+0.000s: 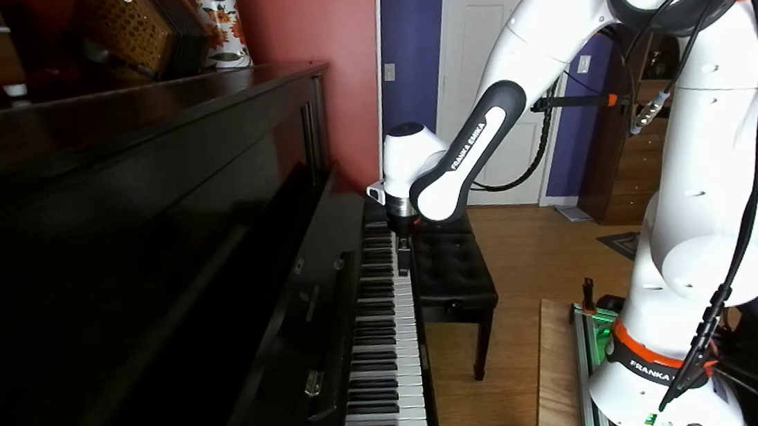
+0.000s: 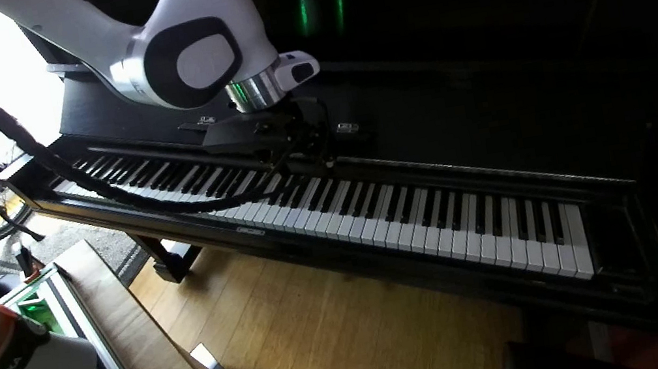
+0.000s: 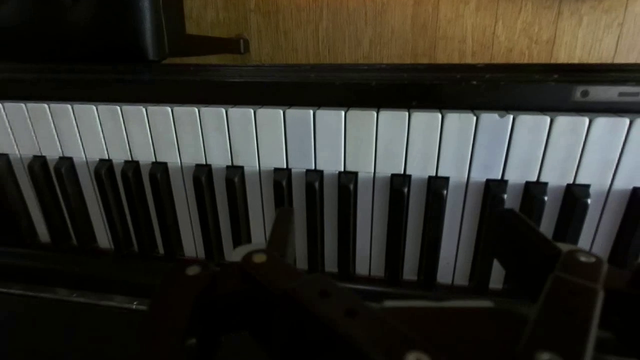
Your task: Press a white button in the middle of the piano
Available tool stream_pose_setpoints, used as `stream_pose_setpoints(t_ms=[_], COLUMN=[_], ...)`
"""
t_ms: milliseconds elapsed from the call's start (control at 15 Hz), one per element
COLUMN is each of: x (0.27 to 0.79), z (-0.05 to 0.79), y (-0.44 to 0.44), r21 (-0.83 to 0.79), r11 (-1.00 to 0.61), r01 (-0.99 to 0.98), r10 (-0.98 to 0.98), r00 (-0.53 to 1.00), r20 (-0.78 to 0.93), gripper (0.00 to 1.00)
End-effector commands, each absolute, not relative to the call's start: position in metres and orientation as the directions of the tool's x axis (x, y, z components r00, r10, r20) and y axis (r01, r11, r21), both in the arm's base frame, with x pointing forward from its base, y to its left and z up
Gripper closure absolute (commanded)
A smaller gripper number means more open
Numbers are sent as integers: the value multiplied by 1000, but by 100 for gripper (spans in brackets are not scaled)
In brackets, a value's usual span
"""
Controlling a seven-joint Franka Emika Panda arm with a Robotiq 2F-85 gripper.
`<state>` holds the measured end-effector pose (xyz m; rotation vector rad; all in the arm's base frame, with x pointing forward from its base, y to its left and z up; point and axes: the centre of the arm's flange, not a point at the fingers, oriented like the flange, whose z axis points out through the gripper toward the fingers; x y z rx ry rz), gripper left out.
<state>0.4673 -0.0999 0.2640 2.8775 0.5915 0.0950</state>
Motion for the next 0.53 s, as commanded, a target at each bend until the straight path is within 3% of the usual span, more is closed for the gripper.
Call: stream_pose_setpoints(t_ms=[0, 467], x=[449, 458], z=[284, 288], y=[-95, -97], r21=[236, 237], r11=[-898, -893], r01=[372, 383], r10=[388, 403], r00=[921, 914], r20=[22, 42], gripper=[0, 0])
